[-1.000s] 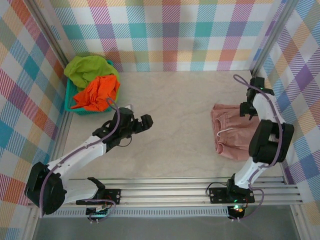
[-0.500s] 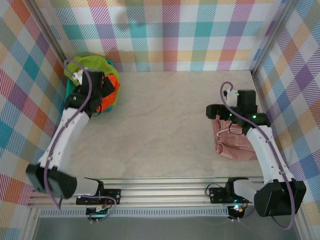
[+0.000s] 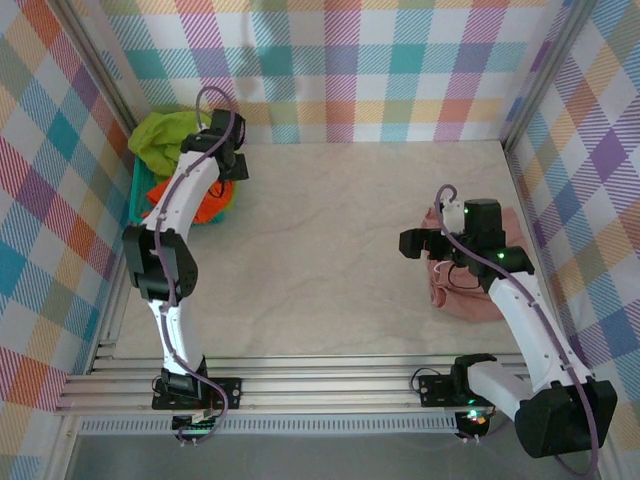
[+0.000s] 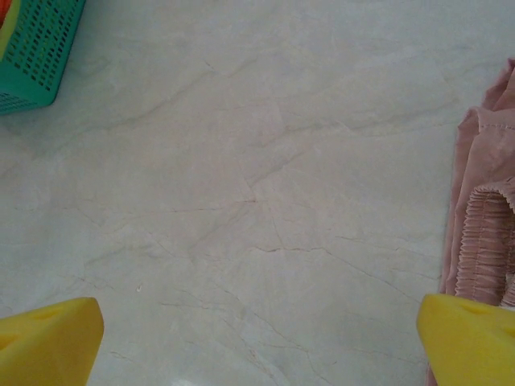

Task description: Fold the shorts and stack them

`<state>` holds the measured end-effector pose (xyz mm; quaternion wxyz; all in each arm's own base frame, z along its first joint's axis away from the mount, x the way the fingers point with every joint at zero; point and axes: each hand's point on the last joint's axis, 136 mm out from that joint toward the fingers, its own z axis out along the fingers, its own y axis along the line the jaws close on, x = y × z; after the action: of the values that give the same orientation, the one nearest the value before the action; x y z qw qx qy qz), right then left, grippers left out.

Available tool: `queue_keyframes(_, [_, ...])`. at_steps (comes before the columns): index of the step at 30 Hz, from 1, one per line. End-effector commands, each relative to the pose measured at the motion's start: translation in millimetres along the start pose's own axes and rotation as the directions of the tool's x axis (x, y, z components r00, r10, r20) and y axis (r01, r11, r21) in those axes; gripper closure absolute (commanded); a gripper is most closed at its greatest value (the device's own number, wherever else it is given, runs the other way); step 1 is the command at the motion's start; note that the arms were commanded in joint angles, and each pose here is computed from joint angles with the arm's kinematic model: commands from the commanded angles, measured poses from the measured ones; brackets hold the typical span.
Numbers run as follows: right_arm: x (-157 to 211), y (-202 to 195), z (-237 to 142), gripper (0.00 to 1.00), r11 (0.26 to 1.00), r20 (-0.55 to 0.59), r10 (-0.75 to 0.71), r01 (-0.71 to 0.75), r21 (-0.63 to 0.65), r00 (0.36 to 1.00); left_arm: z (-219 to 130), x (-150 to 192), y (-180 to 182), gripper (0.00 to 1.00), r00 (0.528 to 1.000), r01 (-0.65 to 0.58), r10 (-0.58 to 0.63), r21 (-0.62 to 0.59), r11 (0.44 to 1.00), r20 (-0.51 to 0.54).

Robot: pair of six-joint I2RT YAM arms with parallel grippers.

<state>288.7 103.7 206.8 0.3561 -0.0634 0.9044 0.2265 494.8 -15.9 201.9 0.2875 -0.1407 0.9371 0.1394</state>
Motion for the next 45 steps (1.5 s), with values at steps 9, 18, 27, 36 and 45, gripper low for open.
queue_keyframes(9, [1,5,-1,0.0,1.0,0.004,-0.001,0.001,-0.019,1.0,6,11,25,0.76,0.998,-0.047,0.041,-0.13,0.99,-0.05])
queue_keyframes(18, [4,6,4,0.0,0.999,-0.007,0.011,-0.011,-0.035,1.0,-69,-40,73,1.0,0.986,0.09,-0.07,-0.128,0.988,0.15])
queue_keyframes(27, [0,11,6,0.0,0.997,0.001,0.024,-0.024,-0.069,1.0,-206,-101,138,1.0,0.847,0.295,-0.273,0.025,0.955,0.457])
queue_keyframes(36, [-3,17,7,0.01,0.994,0.01,0.038,-0.037,-0.103,0.999,-295,-121,144,1.0,0.695,0.302,-0.433,0.314,0.9,0.574])
queue_keyframes(45, [-9,23,6,0.01,0.99,0.036,0.048,-0.043,-0.136,0.998,-407,-111,41,1.0,0.704,-0.085,-0.514,0.777,0.624,0.49])
